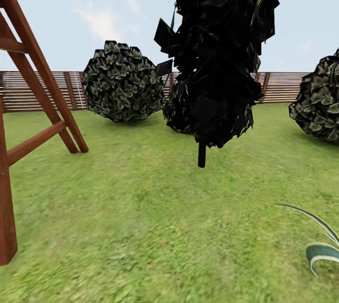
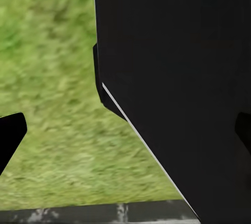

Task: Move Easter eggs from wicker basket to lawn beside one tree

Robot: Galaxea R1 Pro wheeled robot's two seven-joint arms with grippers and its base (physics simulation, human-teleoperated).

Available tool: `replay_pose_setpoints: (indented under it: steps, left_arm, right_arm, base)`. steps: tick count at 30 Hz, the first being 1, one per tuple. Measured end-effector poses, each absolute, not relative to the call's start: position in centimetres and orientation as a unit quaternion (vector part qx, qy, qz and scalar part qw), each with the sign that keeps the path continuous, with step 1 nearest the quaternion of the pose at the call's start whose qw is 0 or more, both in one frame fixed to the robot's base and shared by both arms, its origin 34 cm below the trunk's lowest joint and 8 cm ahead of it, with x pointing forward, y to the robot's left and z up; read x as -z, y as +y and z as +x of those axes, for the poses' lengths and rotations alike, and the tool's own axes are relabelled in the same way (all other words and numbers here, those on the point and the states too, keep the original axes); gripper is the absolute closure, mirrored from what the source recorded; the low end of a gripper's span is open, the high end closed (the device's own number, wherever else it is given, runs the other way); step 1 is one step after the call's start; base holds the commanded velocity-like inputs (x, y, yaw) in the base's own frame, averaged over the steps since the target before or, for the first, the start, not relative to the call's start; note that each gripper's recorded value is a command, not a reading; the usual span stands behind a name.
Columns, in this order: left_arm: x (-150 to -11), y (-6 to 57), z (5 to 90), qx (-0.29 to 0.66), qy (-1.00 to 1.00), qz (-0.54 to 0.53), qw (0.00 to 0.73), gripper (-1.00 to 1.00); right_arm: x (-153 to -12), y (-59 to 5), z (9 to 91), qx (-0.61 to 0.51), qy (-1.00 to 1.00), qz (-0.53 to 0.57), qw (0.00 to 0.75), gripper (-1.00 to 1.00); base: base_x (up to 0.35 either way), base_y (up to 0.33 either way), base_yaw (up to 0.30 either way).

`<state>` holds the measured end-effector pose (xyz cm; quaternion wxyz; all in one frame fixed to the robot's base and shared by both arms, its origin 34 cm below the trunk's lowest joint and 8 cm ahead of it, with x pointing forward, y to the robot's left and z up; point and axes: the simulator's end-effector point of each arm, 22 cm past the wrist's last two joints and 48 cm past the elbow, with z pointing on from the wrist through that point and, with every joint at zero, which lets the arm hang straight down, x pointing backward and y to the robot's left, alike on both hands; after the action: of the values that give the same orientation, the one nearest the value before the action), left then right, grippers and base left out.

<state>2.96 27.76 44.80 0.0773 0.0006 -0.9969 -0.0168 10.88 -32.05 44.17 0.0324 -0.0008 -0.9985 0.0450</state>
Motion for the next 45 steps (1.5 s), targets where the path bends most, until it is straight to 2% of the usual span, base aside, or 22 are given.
replay_pose_setpoints:
  steps: [45]
  left_arm:
    - [-44.8,27.77,2.96,0.017,-0.997,0.001,0.077,-1.0]
  right_arm:
    - [-44.17,-32.05,10.88,-0.045,-0.998,-0.001,0.032,-1.0]
  base:
    - [0.0,0.0,0.266]
